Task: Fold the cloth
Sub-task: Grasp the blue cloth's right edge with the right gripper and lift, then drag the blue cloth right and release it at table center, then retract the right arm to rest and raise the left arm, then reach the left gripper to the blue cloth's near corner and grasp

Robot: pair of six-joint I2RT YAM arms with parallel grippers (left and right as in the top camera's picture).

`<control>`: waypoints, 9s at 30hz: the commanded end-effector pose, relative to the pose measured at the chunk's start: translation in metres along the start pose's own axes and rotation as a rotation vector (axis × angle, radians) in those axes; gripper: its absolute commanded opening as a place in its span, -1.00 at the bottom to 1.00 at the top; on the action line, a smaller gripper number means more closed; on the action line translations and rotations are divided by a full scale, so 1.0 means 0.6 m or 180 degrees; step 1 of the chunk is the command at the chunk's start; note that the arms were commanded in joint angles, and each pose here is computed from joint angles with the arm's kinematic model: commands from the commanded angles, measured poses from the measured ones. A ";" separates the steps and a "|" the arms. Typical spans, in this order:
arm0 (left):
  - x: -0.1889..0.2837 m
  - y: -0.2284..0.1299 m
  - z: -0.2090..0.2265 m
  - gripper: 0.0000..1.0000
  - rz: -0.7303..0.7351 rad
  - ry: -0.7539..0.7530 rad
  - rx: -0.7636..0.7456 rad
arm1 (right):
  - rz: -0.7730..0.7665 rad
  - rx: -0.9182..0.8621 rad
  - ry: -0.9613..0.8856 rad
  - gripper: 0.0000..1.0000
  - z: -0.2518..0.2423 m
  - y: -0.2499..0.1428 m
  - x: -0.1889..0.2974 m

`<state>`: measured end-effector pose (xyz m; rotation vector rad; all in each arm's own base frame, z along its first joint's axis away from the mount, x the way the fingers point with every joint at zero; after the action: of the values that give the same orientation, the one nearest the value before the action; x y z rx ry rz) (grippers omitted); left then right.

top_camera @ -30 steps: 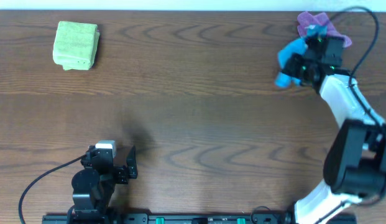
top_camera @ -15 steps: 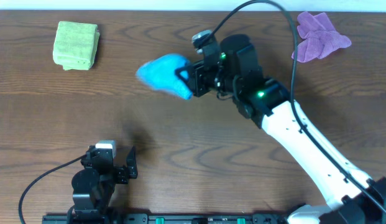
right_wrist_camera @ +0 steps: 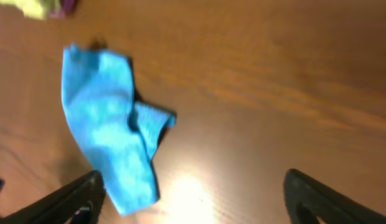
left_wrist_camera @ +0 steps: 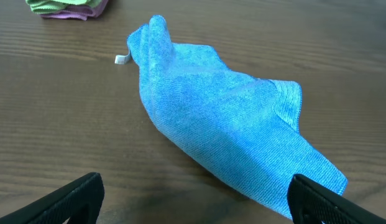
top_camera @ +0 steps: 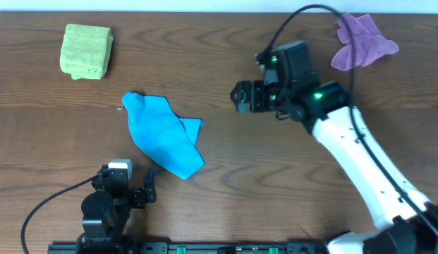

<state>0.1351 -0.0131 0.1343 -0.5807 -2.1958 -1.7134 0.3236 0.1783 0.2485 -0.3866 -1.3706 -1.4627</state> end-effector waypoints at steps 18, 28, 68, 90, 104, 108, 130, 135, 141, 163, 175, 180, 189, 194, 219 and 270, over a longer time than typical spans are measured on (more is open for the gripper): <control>-0.003 -0.004 0.001 0.91 0.0009 0.0008 0.0007 | 0.0824 0.0933 0.0576 0.14 0.115 -0.104 -0.254; -0.003 -0.004 0.001 0.91 0.0009 0.0008 0.0007 | 0.0633 0.0801 0.0515 0.10 0.109 -0.095 -0.293; -0.003 -0.004 0.001 0.91 0.0007 0.0008 0.0007 | 0.0313 0.0262 -0.0057 -0.98 -0.001 0.052 -0.243; -0.003 -0.004 0.001 0.91 0.0009 0.0008 0.0007 | -0.0013 0.1130 -0.0267 -0.97 0.133 0.186 0.011; -0.003 -0.004 0.001 0.91 0.0007 0.0008 0.0007 | 0.0511 0.1168 -0.0559 0.98 0.088 0.149 -0.010; -0.003 -0.004 0.001 0.91 0.0009 0.0008 0.0007 | 0.0935 0.1054 -0.0556 0.89 0.051 0.103 -0.071; -0.003 -0.004 0.001 0.91 0.0007 0.0008 0.0007 | 0.1106 0.0817 0.0038 -0.97 0.015 -0.068 -0.279; -0.003 -0.004 0.001 0.91 0.0009 0.0008 0.0007 | 0.1125 0.0847 0.0025 -0.97 0.015 -0.082 -0.297; -0.003 -0.004 0.001 0.91 0.0009 0.0008 0.0007 | 0.1407 0.0621 -0.0491 -0.98 -0.034 -0.112 -0.323; -0.003 -0.004 0.001 0.91 0.0007 0.0008 0.0007 | 0.1755 -0.1019 -0.1680 -0.97 -0.294 -0.130 -0.219; -0.003 -0.003 0.001 0.91 -0.0004 0.0010 0.0002 | 0.0876 -0.0854 -0.1358 0.08 -0.207 -0.017 -0.038; -0.002 0.016 -0.005 0.91 -0.0214 -0.0090 0.0030 | 0.0513 -0.0769 -0.1333 0.04 -0.151 -0.019 0.107; 0.017 0.025 -0.076 0.91 0.0242 -0.1559 0.1599 | -0.0245 -0.0458 -0.0950 0.29 -0.031 -0.131 0.328; 0.027 0.037 -0.091 0.91 0.0283 -0.1883 0.1737 | -0.0300 -0.0300 -0.0652 0.34 0.008 -0.224 0.394; -0.033 0.077 -0.217 0.91 0.0446 -0.2305 0.0680 | -0.0655 -0.0189 -0.0286 0.36 0.034 -0.300 0.443; -0.407 -0.013 -0.500 0.44 0.1502 -0.0840 -0.1283 | -0.0763 -0.0013 -0.0555 0.30 0.022 -0.291 0.447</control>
<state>0.3338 -0.3378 0.0977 -1.4006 -1.6788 -1.8885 0.0674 0.0333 0.3734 -0.3787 -1.5774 -1.6798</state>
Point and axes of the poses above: each gripper's point midway between its finger pads, its own x axis back along the fingers, its own z axis along the line the jaws close on, y = z × x, the point moved 8 cm from there along x, back along the fingers, and after that the axes turned 9 degrees about x, right-handed, at the moved point
